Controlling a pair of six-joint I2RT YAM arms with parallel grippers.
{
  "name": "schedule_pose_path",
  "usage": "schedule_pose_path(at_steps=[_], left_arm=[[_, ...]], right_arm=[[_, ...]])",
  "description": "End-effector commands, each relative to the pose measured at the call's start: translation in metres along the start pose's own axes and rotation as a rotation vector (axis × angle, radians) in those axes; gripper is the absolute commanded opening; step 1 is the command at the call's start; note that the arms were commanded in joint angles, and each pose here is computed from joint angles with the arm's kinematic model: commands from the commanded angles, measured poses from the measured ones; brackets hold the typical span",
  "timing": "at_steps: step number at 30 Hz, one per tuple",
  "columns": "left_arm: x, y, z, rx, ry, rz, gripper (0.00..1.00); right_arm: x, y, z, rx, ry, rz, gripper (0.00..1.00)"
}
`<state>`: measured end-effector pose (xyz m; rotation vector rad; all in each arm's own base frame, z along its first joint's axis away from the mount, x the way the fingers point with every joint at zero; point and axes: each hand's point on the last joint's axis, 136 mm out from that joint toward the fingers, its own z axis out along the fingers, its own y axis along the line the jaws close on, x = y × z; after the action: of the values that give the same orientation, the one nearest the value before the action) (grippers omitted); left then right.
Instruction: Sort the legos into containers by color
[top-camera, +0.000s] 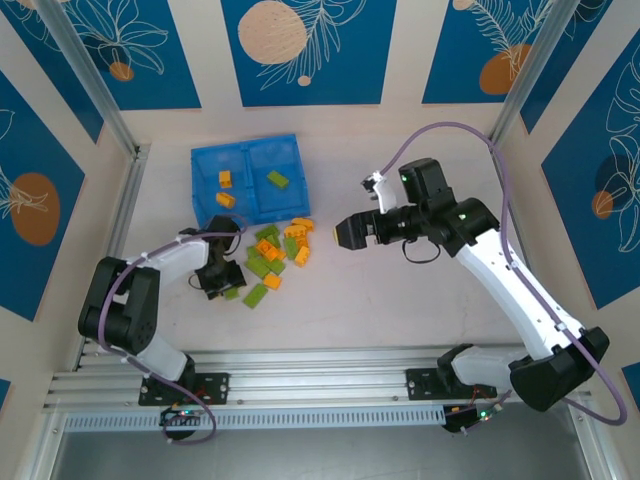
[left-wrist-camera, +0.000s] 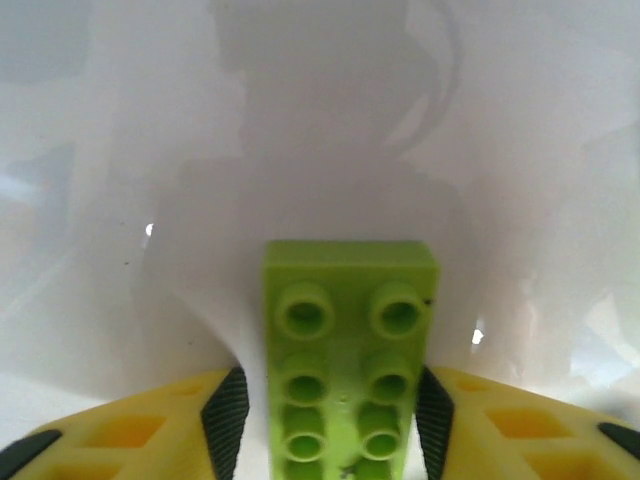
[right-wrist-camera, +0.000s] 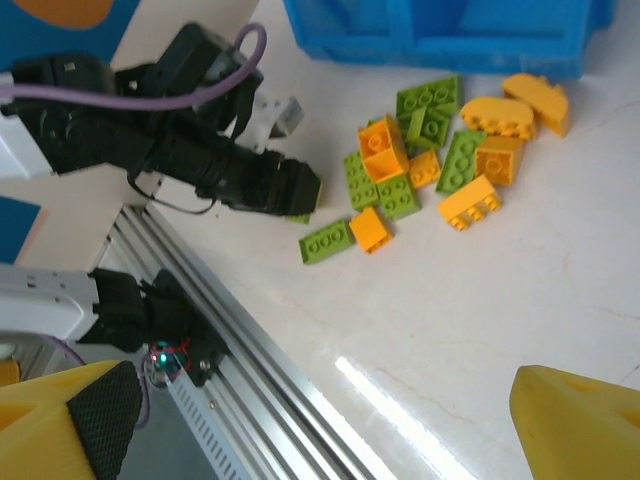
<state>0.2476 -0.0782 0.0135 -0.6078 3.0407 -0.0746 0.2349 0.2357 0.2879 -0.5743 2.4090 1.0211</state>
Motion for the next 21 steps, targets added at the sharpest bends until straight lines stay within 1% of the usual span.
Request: schedule_pose_path(at_steps=[1, 4, 8, 11, 16, 19, 21], left_arm=[[0.016, 0.025, 0.008, -0.118, 0.058, 0.022, 0.45], [0.014, 0.022, 0.001, -0.096, 0.035, 0.023, 0.36], [0.0, 0.007, -0.028, -0.029, -0.024, 0.052, 0.27], [-0.018, -0.01, -0.069, 0.024, -0.106, 0.074, 0.26], [-0.058, -0.059, -0.151, 0.142, -0.306, 0.139, 0.26], [-0.085, -0.094, -0.182, 0.174, -0.396, 0.191, 0.27], [-0.104, -0.115, -0.19, 0.178, -0.439, 0.209, 0.27]], right_arm=[[0.009, 0.008, 0.003, -0.003, 0.068, -0.052, 0.97], [0.01, 0.01, 0.007, 0.009, 0.085, -0.071, 0.97], [0.009, 0.013, 0.008, 0.013, 0.081, -0.082, 0.97], [0.008, 0.014, 0.008, 0.02, 0.075, -0.087, 0.97], [0.003, 0.01, 0.006, 0.05, 0.049, -0.095, 0.97], [-0.001, 0.007, 0.005, 0.076, 0.03, -0.09, 0.97], [-0.003, 0.002, 0.006, 0.101, 0.022, -0.08, 0.97]])
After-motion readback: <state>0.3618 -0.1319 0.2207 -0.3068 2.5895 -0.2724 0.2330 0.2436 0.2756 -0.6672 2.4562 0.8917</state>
